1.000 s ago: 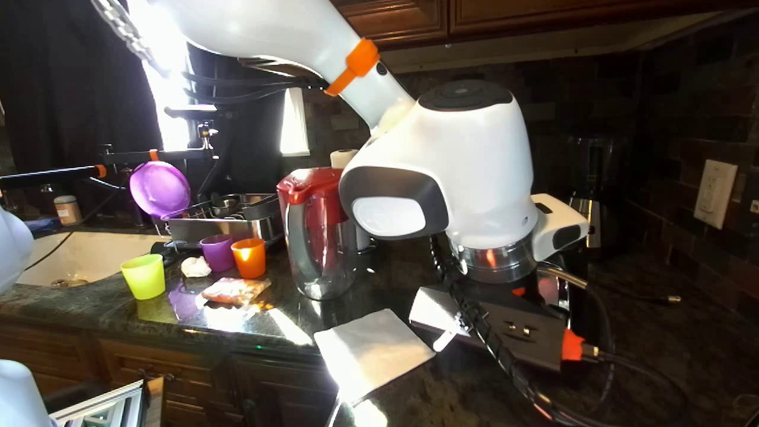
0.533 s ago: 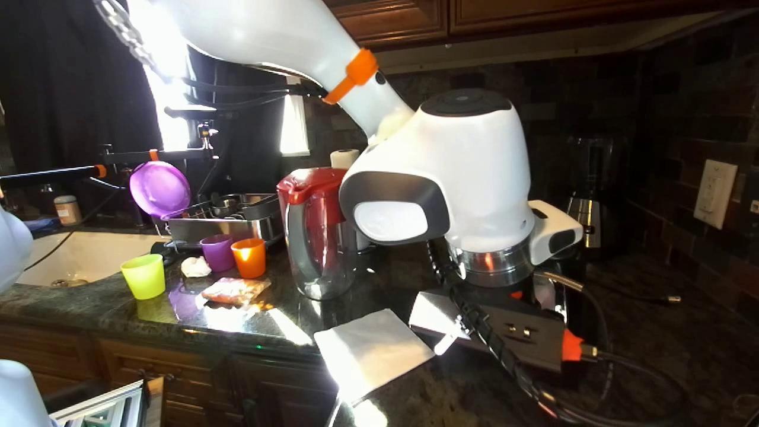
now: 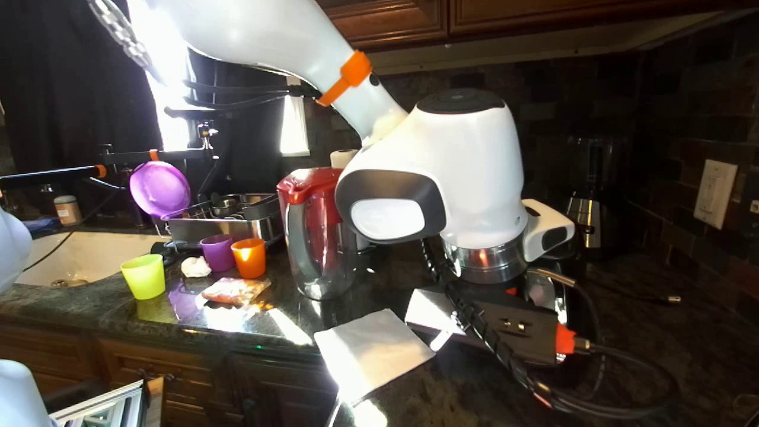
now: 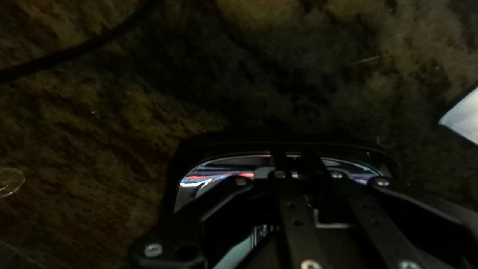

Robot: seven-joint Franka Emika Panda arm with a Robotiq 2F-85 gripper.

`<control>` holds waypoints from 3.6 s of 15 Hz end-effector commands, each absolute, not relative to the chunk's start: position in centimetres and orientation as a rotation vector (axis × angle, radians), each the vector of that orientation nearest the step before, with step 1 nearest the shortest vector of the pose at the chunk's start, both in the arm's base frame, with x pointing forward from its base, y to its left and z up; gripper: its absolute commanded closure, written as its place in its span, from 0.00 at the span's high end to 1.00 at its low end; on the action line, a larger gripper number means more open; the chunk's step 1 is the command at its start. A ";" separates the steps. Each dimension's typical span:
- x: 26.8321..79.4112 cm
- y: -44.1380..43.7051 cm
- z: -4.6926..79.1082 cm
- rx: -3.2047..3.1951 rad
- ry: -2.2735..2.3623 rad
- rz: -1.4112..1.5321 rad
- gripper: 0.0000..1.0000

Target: Push the lever on the toaster downwards.

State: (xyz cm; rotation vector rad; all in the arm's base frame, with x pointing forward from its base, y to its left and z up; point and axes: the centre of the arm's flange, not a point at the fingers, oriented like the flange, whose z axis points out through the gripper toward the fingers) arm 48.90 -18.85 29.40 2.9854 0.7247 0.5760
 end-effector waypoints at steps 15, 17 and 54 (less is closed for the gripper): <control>47.6 -15.6 30.3 3.031 0.700 0.574 0.38; 47.3 -15.6 30.4 3.029 0.688 0.574 0.36; 40.2 -15.6 39.1 3.015 0.174 0.587 1.00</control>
